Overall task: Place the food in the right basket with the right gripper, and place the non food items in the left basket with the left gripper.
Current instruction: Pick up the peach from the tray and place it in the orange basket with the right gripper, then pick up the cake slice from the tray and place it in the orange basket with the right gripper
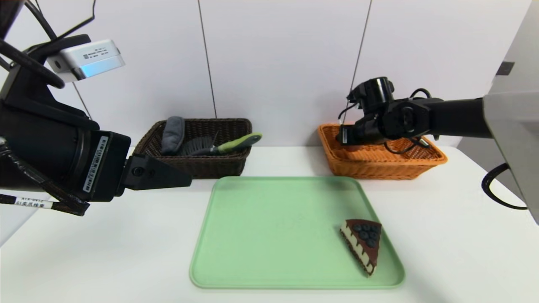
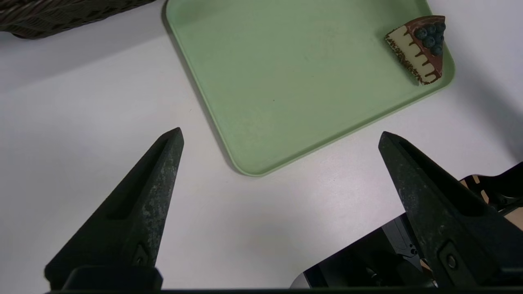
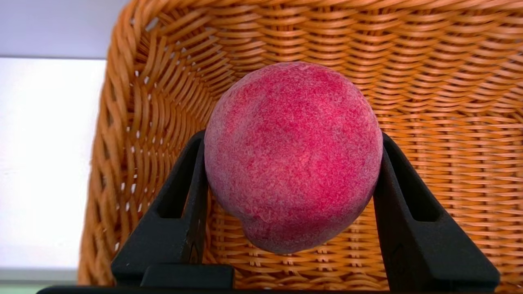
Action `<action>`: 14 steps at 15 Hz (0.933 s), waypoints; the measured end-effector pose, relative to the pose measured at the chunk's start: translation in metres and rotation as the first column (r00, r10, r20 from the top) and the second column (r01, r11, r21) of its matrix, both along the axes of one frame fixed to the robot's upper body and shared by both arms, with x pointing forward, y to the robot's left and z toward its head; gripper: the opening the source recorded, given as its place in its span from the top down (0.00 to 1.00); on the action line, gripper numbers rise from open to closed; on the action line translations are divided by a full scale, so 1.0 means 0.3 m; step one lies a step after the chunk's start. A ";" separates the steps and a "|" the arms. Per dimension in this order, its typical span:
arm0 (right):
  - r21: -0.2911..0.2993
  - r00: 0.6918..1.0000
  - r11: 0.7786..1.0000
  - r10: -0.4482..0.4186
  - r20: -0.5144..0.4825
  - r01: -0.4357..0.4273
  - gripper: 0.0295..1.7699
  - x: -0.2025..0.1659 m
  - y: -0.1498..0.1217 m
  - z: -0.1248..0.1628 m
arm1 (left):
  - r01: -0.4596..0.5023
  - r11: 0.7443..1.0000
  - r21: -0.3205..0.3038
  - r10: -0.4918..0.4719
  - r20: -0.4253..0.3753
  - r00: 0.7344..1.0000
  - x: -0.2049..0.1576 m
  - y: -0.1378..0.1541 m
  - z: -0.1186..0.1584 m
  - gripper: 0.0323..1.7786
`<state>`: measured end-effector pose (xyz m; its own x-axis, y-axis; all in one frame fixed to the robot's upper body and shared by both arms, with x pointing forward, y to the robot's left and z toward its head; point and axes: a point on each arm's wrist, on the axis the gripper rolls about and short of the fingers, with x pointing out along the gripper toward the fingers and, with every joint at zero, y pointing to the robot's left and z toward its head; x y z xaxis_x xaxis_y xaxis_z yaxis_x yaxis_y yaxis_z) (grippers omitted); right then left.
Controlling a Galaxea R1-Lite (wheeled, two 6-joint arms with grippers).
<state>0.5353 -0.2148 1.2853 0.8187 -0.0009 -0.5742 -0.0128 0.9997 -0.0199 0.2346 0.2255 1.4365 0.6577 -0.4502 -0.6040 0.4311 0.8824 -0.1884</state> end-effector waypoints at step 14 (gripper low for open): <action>0.002 0.999 1.000 0.015 -0.044 -0.015 0.11 -0.058 -0.018 0.069 | -0.002 1.000 -0.010 0.002 0.010 1.000 -0.012 0.010 0.009 0.05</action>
